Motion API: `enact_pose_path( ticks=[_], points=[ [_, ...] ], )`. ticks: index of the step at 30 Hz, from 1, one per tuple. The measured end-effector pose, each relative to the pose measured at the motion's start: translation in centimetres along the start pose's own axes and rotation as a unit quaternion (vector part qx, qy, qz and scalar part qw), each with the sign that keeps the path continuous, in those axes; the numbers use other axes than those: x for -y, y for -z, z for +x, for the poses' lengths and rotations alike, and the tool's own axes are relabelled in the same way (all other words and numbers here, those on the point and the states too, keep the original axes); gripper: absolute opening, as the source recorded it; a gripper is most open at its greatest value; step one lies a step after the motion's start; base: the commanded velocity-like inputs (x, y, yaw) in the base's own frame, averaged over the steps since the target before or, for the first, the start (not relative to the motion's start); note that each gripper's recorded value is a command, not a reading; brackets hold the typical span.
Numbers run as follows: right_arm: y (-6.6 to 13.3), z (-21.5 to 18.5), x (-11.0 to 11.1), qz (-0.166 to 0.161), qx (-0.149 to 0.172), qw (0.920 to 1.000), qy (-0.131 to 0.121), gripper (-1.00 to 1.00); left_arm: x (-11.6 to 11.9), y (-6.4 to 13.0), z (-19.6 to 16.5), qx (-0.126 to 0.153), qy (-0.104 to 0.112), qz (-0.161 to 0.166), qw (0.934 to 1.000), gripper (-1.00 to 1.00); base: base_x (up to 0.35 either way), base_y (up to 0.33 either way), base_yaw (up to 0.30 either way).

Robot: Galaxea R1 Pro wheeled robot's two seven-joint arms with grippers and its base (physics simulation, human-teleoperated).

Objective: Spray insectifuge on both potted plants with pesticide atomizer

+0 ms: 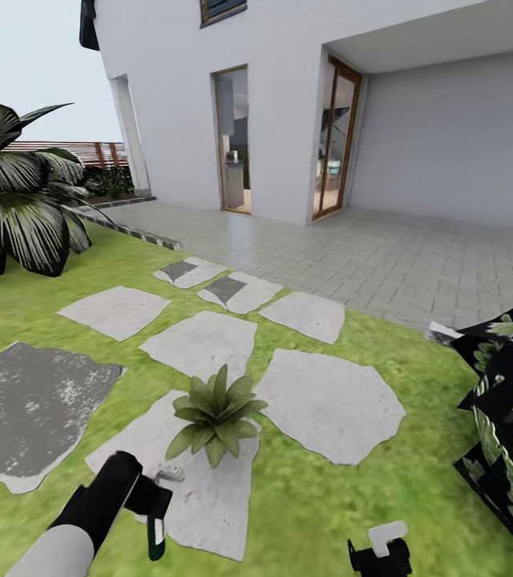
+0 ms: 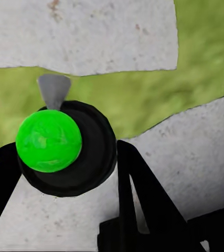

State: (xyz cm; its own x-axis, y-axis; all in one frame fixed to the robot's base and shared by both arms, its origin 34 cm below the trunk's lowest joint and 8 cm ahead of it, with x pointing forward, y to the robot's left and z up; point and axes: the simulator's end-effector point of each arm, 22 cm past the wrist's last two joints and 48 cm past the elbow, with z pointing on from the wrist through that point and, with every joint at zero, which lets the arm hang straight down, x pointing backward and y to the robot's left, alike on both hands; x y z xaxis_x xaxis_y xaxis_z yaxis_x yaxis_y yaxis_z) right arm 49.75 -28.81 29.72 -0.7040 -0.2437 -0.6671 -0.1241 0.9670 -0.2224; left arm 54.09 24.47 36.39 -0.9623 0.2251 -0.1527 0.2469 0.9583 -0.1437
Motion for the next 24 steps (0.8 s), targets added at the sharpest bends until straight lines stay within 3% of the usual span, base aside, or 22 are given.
enact_pose_path(
  ticks=[7,8,9,20,24],
  points=[
    [0.0,0.0,0.0,0.000,0.000,1.0000,0.000,1.00,0.4,0.6,-0.8,0.007,-0.008,0.005,0.9999,-1.00,0.126,-0.195,0.057],
    [1.7,5.1,-1.0,-0.012,-0.048,0.9987,0.007,1.00,0.1,1.5,-1.9,0.018,-0.010,-0.002,0.9998,-1.00,0.120,0.000,0.000],
    [2.5,7.0,-1.4,-0.015,-0.063,0.9979,0.008,1.00,0.1,1.6,-2.0,0.019,-0.010,-0.002,0.9998,-1.00,0.131,0.000,0.000],
    [2.4,6.8,-1.4,-0.015,-0.062,0.9979,0.008,1.00,-0.7,1.6,-1.5,0.015,-0.008,-0.008,0.9998,-1.00,0.028,0.000,0.000],
    [2.5,6.9,-1.4,-0.015,-0.062,0.9979,0.008,1.00,-0.7,1.7,-1.6,0.016,-0.008,-0.008,0.9998,-1.00,0.213,0.000,0.000]
  ],
)
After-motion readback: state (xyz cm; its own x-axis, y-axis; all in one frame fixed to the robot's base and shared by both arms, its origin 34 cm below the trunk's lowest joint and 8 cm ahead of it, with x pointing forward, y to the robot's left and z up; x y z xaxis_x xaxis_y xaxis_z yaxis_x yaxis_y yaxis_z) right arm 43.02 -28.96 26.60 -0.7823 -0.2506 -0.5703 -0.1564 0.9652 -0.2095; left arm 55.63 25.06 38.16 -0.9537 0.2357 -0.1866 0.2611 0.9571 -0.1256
